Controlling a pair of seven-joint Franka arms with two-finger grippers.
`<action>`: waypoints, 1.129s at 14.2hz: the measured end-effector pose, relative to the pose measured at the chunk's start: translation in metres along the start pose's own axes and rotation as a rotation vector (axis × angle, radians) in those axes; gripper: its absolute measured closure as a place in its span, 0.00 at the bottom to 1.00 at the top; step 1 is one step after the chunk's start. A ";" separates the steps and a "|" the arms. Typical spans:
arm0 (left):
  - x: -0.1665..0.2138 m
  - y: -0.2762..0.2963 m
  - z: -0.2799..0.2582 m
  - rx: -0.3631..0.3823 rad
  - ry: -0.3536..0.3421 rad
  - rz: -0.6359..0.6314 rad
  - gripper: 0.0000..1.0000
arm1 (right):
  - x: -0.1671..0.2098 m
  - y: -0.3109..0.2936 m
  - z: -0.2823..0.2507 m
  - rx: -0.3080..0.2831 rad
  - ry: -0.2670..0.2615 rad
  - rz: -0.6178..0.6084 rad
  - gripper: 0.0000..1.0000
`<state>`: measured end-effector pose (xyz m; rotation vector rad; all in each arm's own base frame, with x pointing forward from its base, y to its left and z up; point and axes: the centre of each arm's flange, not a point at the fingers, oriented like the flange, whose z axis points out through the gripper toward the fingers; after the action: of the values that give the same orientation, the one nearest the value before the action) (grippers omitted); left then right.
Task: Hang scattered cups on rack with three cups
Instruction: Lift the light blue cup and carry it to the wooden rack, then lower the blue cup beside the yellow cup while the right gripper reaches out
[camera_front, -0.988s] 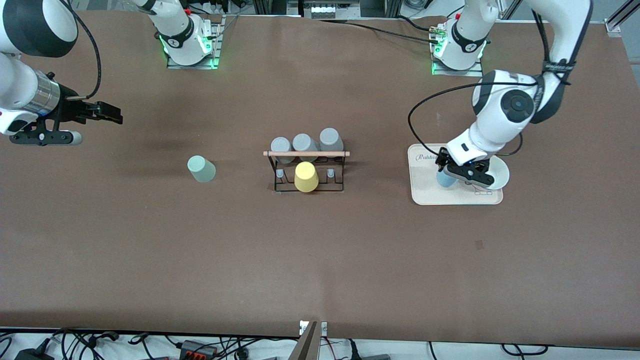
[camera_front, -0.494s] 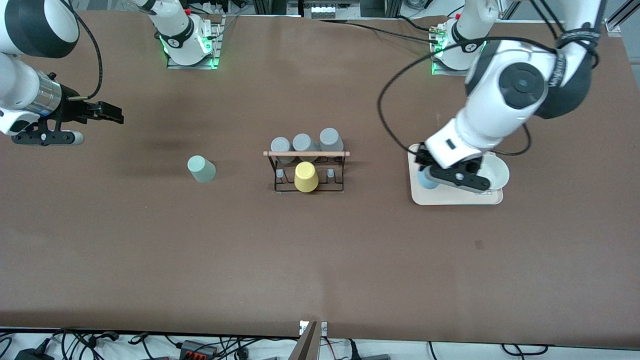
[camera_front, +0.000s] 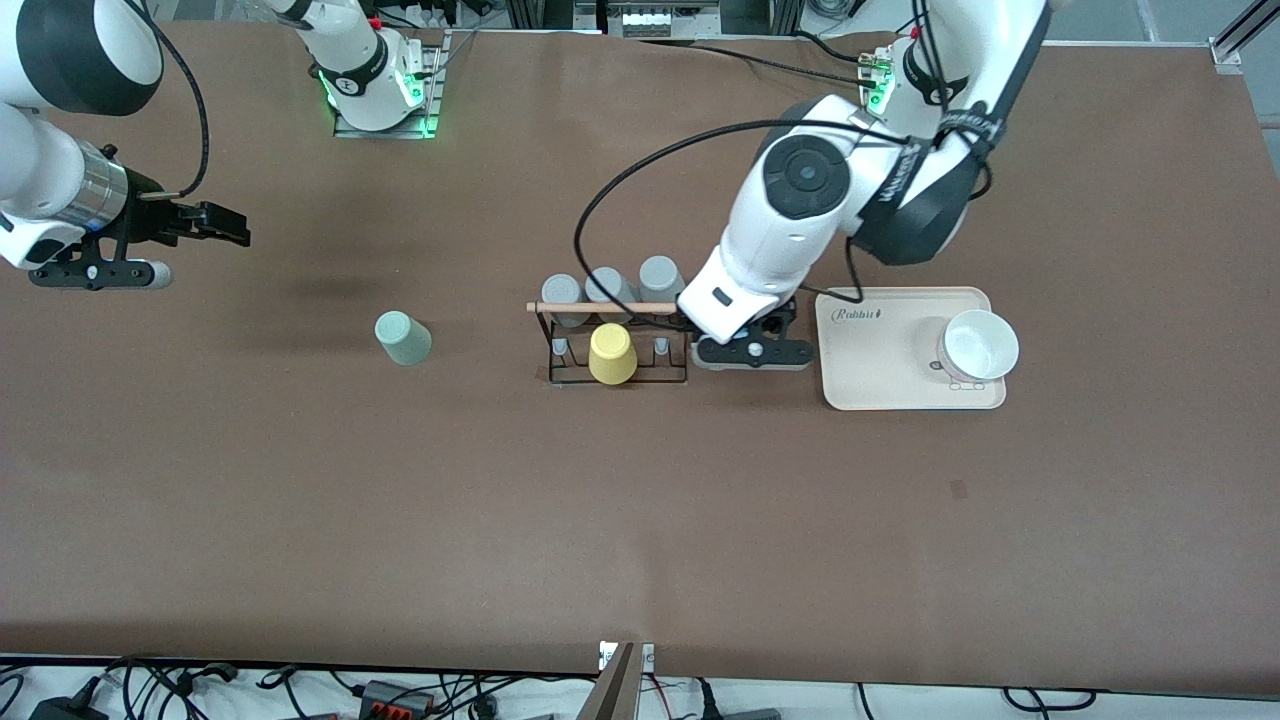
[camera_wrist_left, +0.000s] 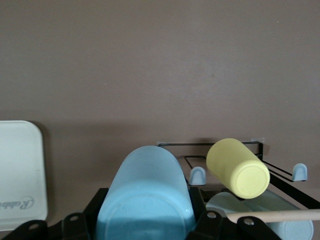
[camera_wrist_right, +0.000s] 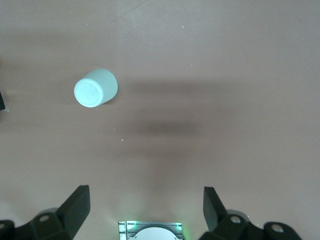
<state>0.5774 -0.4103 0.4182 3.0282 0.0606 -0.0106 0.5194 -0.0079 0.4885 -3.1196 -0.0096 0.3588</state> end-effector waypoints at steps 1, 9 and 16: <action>-0.001 0.009 0.009 -0.008 0.005 0.005 0.31 | -0.001 0.000 0.002 0.000 -0.003 0.000 0.00; -0.022 0.050 0.051 0.008 0.029 0.045 0.31 | -0.001 0.000 0.005 0.002 0.001 0.000 0.00; -0.029 0.058 0.078 0.069 0.047 0.094 0.31 | 0.000 -0.002 0.007 0.015 0.004 0.001 0.00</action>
<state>0.5503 -0.4776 0.3476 3.0971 -0.0791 0.0679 0.5178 -0.0062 0.4818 -3.1052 -0.0051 0.3512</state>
